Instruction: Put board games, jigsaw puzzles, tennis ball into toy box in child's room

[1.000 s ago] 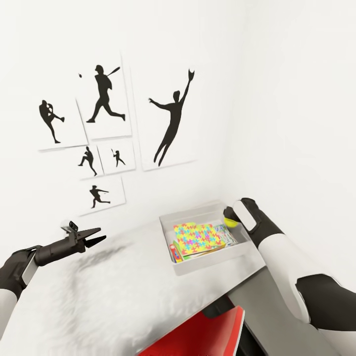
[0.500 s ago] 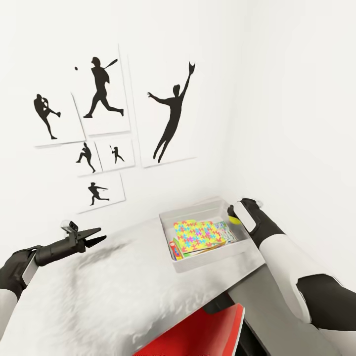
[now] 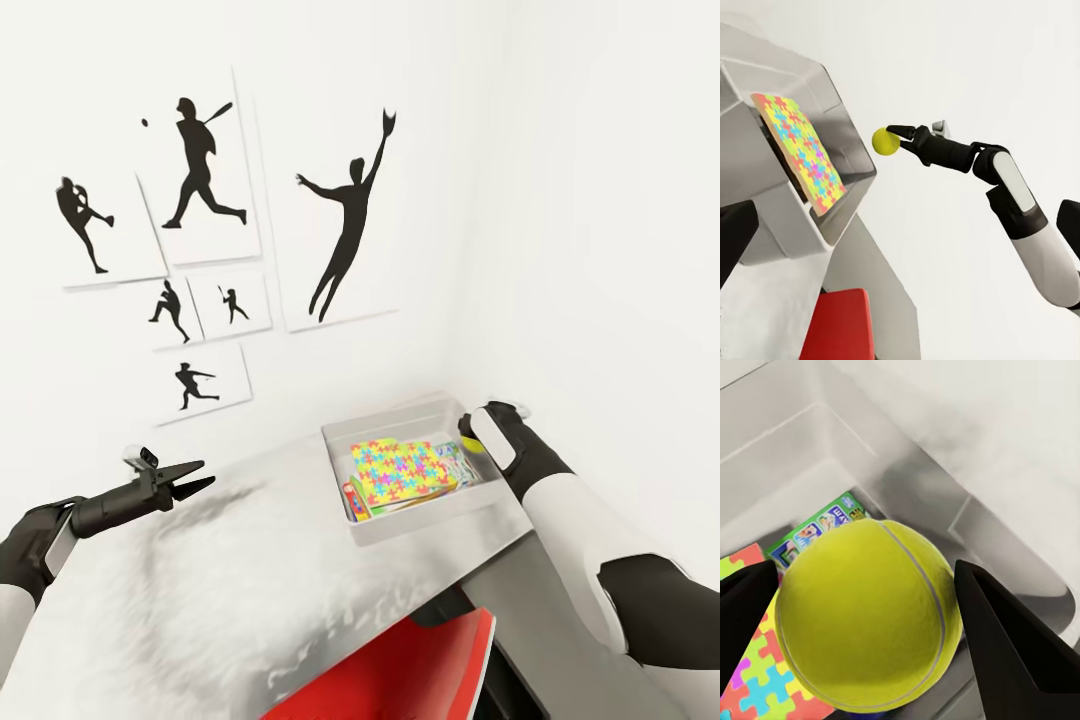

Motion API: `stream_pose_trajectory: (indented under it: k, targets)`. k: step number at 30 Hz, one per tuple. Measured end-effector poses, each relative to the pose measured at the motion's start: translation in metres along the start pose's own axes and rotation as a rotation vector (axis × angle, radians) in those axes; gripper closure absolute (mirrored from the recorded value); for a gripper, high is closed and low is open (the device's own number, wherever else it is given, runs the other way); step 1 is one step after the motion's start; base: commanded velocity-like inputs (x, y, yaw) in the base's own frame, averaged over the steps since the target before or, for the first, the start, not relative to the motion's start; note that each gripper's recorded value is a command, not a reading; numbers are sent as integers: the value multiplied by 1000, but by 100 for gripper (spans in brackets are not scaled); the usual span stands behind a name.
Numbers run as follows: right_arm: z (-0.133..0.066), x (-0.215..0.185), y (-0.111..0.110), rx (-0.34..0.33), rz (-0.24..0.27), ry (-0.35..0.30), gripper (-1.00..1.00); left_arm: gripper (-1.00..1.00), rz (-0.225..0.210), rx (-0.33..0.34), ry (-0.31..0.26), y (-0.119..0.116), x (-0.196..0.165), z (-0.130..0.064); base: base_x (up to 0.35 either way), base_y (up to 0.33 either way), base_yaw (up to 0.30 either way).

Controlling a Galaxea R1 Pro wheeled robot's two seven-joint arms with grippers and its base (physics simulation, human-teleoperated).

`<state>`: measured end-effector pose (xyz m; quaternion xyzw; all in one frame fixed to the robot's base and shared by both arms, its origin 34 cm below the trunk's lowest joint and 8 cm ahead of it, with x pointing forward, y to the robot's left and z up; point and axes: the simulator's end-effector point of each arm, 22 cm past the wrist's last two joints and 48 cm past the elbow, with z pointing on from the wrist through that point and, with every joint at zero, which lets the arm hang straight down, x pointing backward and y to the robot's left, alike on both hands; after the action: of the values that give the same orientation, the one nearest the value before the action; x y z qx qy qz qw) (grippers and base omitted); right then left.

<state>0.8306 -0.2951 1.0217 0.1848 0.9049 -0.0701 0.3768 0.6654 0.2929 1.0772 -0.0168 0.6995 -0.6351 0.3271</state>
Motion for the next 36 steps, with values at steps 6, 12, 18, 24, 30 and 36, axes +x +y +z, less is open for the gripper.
stream_pose_trajectory:
  k: [6,12,18,24,30,36]
  targets:
    - [5,5,2,0,-3,8,100,-100,-9,-5,2,5,2,0,0,0,0]
    - [10,9,-1,8,-6,15,100,-100,-18,-10,5,11,4,0,0,0,0]
    - [16,13,-5,15,-8,23,100,-100,-27,-14,7,16,6,1,0,0,0]
    - [21,18,-4,16,-10,32,100,-100,-35,-18,8,21,8,1,0,0,0]
    - [26,23,-4,19,-13,41,100,-100,-44,-22,10,26,10,1,0,0,0]
    - [31,28,-5,23,-15,49,100,-100,-52,-27,13,31,12,1,0,0,0]
